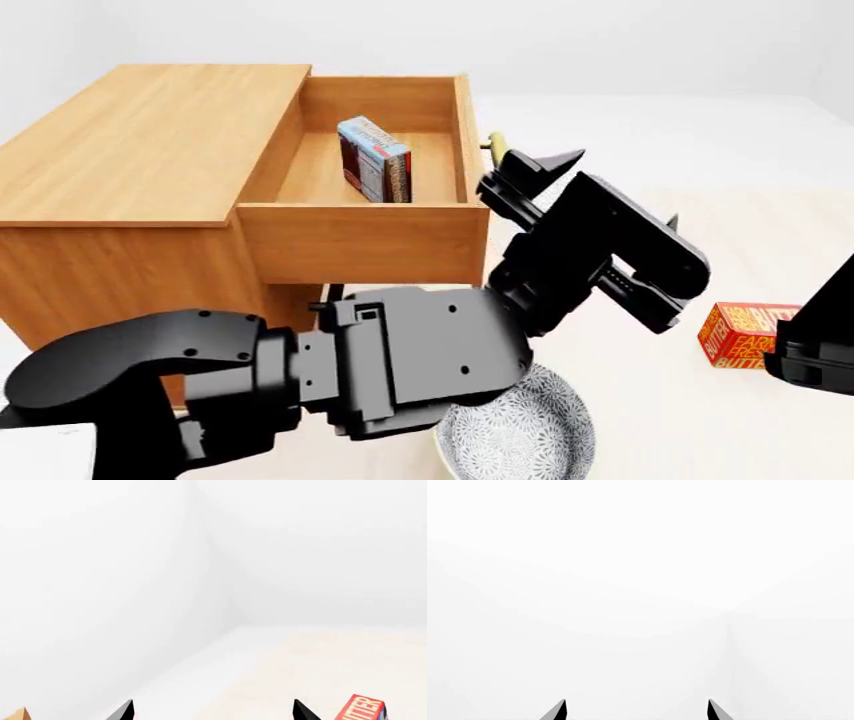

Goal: Put the chocolate pudding in the top drawer of the cabinet and close it.

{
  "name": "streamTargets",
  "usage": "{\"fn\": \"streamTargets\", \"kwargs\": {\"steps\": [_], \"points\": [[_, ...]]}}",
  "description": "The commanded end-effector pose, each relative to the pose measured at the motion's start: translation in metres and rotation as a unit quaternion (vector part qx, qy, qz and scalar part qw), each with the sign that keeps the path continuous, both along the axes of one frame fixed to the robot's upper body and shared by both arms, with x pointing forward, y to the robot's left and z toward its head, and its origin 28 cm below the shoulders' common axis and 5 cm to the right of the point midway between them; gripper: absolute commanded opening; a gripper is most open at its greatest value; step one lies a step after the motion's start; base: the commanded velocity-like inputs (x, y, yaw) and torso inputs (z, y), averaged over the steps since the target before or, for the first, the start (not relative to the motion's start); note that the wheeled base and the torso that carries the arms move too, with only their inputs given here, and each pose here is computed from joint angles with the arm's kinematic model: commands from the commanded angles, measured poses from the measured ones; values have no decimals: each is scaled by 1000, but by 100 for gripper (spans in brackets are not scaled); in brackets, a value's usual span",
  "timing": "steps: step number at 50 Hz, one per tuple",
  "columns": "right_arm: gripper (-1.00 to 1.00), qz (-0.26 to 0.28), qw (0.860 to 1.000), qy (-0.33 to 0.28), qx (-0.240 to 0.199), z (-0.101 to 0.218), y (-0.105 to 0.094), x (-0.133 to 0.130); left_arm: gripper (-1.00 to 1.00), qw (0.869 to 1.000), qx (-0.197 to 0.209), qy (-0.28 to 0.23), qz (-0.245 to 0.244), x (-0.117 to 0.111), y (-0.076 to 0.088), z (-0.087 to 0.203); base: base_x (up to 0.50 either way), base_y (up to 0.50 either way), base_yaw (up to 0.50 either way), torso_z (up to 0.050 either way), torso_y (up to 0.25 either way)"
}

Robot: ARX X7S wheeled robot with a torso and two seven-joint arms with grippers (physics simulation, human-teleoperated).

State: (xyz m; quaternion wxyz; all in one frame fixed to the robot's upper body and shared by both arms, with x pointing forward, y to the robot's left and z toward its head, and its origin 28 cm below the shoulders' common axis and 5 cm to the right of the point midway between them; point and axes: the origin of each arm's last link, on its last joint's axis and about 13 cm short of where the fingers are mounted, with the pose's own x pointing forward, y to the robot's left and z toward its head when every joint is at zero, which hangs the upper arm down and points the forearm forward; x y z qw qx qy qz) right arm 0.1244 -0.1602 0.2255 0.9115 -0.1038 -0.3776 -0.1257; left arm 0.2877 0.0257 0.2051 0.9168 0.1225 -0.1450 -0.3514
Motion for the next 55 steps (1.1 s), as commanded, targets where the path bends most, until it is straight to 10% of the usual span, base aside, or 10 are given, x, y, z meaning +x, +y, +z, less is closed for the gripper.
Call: {"fn": "streamTargets", "kwargs": {"steps": [1, 55], "points": [[100, -1, 1000, 3, 3, 0, 0, 0, 100, 999, 32, -20, 0, 0, -2, -8, 0, 0, 0, 0, 0], [100, -2, 1000, 7, 9, 0, 0, 0, 100, 980, 146, -2, 132, 78, 35, -25, 0, 0, 0, 0, 0]]}}
